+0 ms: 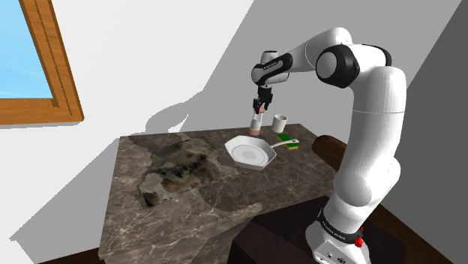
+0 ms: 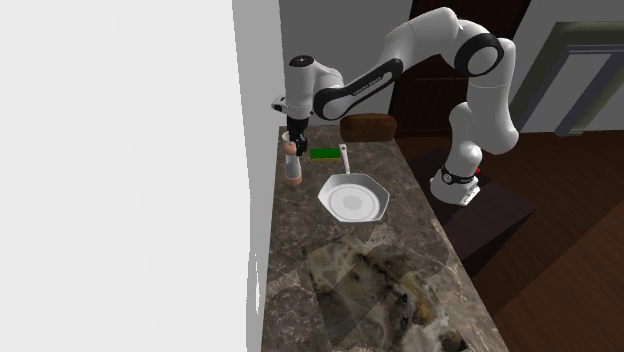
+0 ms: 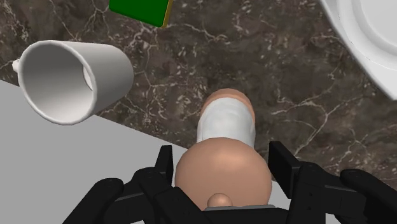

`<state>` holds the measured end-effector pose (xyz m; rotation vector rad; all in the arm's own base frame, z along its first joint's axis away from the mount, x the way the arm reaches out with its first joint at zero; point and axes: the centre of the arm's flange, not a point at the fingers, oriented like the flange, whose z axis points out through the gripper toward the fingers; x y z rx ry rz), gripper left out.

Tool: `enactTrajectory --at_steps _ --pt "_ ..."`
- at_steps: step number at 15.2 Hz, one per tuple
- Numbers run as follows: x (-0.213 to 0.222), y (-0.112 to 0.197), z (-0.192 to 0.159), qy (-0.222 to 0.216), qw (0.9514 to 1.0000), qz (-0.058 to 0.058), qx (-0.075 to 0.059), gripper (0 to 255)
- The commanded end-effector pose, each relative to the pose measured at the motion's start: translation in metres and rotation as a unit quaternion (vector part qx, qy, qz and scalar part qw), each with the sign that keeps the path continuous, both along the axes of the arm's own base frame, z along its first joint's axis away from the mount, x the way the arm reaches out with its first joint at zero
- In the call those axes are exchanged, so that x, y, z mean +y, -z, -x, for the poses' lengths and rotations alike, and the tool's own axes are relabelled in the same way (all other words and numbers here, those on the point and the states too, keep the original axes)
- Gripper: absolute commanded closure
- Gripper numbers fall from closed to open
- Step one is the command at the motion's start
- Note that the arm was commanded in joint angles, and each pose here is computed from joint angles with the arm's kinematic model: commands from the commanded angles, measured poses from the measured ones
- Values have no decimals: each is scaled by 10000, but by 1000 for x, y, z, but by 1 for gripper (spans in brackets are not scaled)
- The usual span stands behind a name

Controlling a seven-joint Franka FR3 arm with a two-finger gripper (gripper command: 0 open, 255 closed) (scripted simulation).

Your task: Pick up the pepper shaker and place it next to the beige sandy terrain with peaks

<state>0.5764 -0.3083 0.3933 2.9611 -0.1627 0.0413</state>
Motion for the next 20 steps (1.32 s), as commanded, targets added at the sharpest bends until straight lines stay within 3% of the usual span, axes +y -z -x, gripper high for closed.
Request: enactTrajectory --at_steps 1,5,20 --pt "0 1 0 0 10000 -3 5 255" --pt "0 0 0 0 10000 -3 4 255" --pt "0 -79 0 0 10000 -3 4 255"
